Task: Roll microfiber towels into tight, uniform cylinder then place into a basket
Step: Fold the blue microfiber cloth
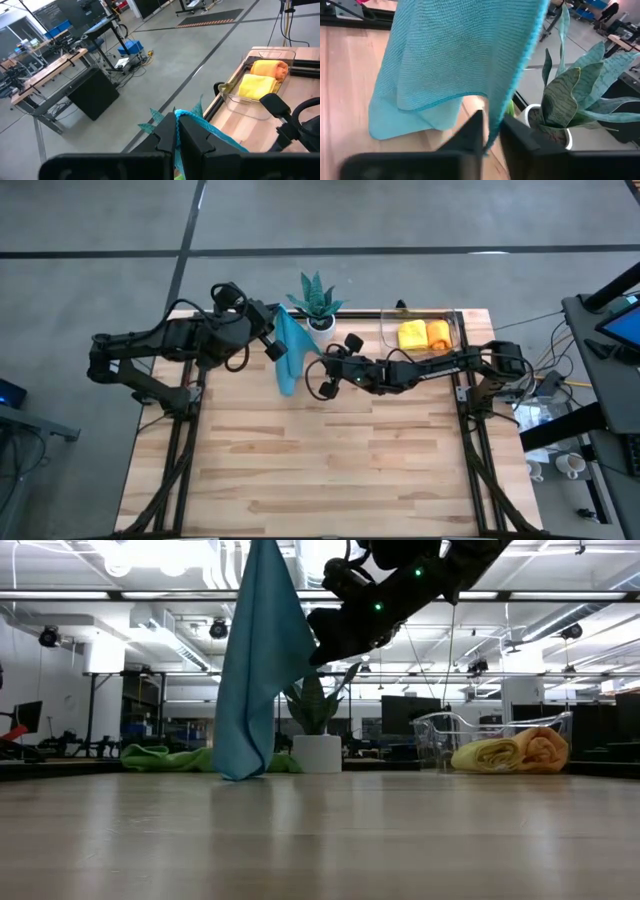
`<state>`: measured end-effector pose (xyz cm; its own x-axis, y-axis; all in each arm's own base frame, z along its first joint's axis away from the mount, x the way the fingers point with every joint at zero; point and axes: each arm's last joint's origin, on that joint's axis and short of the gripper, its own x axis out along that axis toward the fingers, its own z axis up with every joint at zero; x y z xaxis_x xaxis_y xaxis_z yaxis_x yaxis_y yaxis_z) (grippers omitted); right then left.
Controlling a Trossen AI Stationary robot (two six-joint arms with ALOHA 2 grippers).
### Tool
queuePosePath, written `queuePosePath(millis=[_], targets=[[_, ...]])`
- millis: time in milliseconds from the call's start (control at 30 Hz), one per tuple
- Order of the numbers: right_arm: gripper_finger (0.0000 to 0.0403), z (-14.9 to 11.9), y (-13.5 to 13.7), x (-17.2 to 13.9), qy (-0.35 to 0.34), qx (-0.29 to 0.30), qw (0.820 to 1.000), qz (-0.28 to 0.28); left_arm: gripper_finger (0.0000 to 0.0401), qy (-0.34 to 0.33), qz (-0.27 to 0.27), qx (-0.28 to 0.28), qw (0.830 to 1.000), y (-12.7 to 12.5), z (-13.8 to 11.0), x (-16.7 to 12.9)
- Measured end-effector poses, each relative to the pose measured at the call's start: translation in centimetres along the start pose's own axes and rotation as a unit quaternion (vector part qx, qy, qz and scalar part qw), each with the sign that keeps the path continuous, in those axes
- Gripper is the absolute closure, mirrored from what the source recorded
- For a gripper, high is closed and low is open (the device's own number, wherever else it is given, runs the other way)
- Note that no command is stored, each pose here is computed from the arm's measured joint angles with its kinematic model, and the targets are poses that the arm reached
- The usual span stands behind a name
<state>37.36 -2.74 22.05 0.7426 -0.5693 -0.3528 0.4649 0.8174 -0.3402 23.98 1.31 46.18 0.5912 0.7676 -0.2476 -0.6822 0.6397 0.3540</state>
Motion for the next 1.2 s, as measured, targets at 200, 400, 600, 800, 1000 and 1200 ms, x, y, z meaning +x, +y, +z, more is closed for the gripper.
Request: queuePosePath(millis=[200,400,600,800,1000,1200], targets=[[0.0393,0.5,-1.0,-1.3,0.021,-0.025,0.999,-0.007,0.0401,0.002,0.001,0.003,1.0,0.2,-0.1,-0.1],[0.0395,1.8,-4.0,-5.5,0.055,-0.032,0.998,-0.029,0.0401,0.006,0.016,0.001,1.0,0.8,-0.5,-0.6],[0.0395,2.8,-7.8,-10.7,0.068,-0.024,0.995,-0.069,0.0401,0.027,0.033,0.02,0.999,-0.7,-2.5,0.7],[0.0395,4.1,-11.5,-14.8,0.038,-0.004,0.994,-0.102,0.0401,0.023,0.055,0.036,0.998,-2.2,-4.5,3.2],[0.0395,6.1,-14.2,-17.3,0.009,0.008,0.993,-0.119,0.0401,-0.014,0.105,0.049,0.993,-1.1,-3.8,4.9],[0.0395,7.5,-14.9,-18.2,0.001,0.0,0.993,-0.116,0.0401,-0.022,0.151,0.095,0.984,-0.3,-3.0,4.5]])
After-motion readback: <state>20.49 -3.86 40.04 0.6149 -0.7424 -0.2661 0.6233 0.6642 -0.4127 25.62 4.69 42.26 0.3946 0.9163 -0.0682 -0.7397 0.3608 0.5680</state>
